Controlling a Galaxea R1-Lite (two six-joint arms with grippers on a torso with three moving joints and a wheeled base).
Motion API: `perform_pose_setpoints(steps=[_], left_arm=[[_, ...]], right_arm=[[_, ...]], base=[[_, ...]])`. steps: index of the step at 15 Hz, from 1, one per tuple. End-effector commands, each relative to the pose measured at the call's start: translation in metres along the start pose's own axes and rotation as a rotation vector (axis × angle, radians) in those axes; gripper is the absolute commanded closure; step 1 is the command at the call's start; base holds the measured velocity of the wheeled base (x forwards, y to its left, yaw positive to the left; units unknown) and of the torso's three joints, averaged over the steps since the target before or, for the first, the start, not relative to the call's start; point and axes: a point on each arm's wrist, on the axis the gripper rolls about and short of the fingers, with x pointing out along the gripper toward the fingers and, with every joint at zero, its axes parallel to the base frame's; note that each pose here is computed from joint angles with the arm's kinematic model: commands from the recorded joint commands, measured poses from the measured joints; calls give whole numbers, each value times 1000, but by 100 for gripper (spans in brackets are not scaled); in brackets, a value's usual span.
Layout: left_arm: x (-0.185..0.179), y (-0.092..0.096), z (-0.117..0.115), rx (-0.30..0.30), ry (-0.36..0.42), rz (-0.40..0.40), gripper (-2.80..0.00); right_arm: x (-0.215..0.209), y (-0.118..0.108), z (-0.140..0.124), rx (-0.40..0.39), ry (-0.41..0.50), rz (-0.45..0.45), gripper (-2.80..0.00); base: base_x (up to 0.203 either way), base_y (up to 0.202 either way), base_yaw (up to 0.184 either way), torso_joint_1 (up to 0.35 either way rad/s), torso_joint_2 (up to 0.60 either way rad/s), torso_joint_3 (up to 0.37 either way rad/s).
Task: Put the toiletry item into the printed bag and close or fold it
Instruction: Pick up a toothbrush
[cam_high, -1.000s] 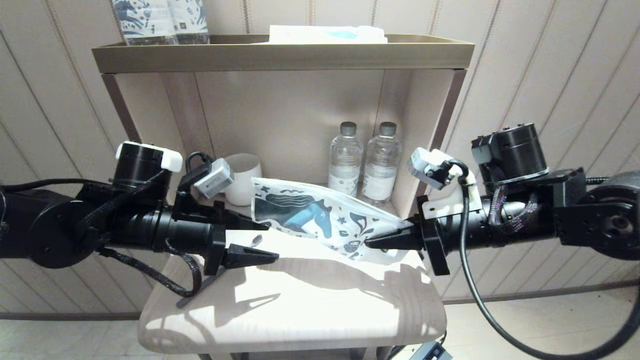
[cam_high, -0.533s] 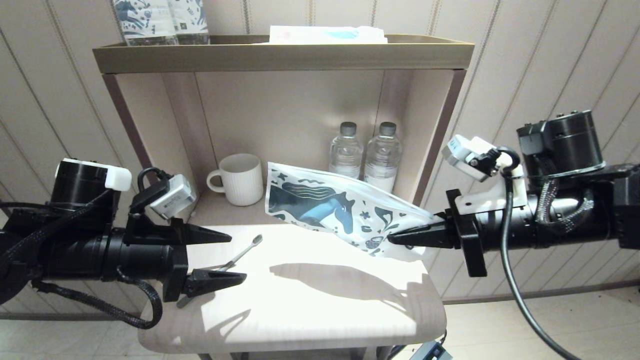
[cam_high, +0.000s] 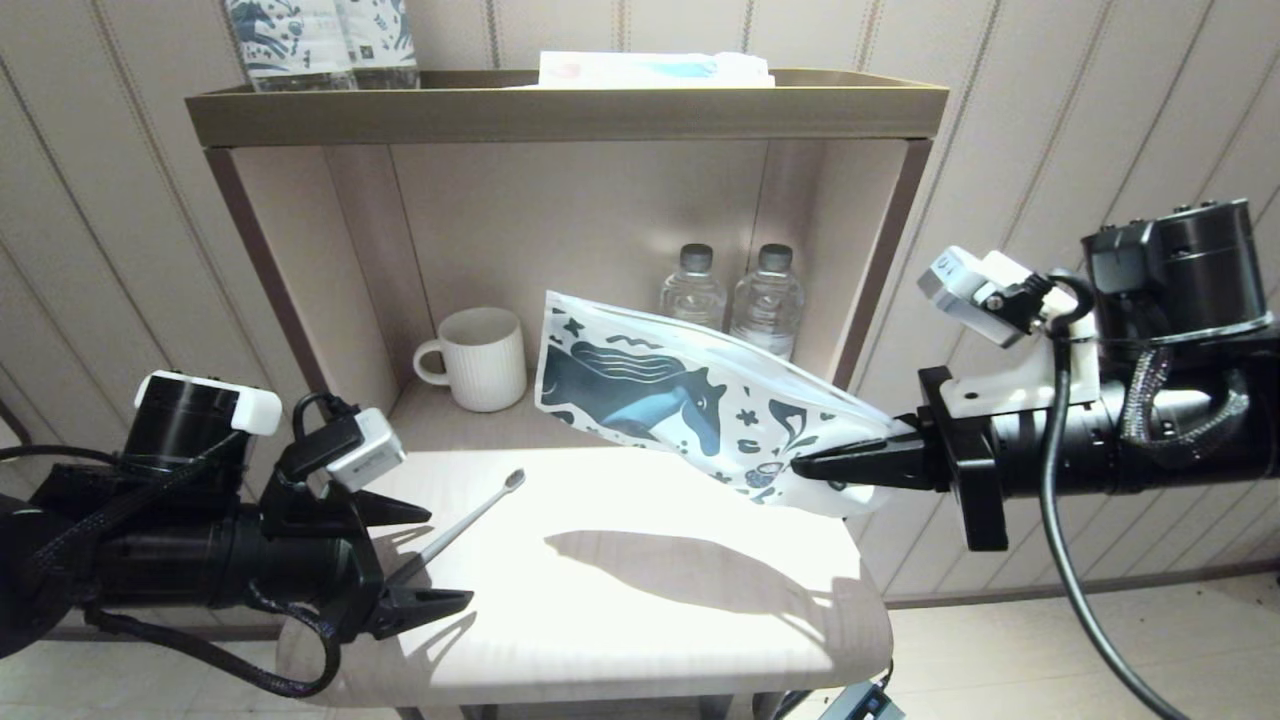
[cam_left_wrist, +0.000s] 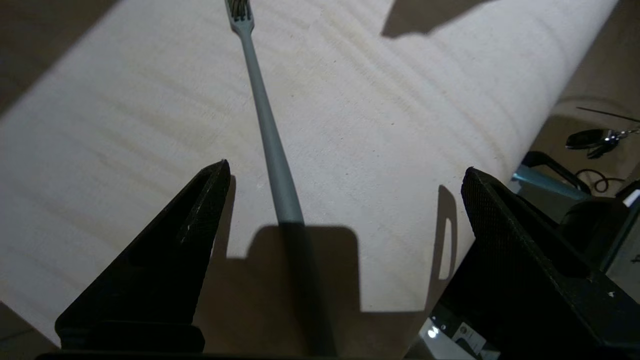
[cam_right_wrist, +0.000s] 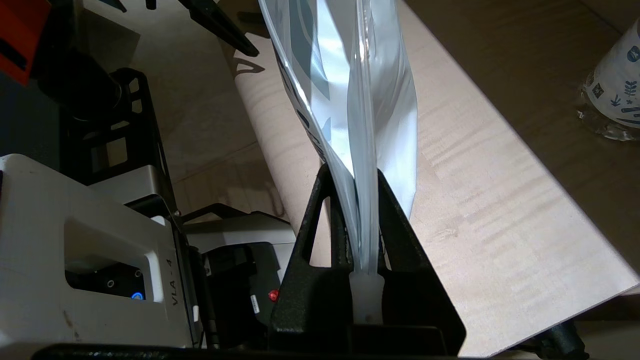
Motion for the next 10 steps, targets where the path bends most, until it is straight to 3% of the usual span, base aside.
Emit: perform_pose_setpoints(steps=[1, 6, 7, 10], left_arm=[[18, 7, -9, -21, 42, -12, -280], [47, 24, -15, 13, 5, 21, -280], [46, 23, -16, 17, 5, 22, 0], [44, 22, -16, 31, 5, 22, 0]], right_arm=[[1, 0, -1, 1, 1, 5, 0], [1, -1, -1, 3, 3, 2, 0], [-1, -3, -2, 5, 1, -6, 0], [-2, -4, -2, 6, 0, -9, 0]], base=[[0, 0, 0, 0, 0, 0], [0, 0, 0, 0, 0, 0], [0, 0, 0, 0, 0, 0], [0, 0, 0, 0, 0, 0]])
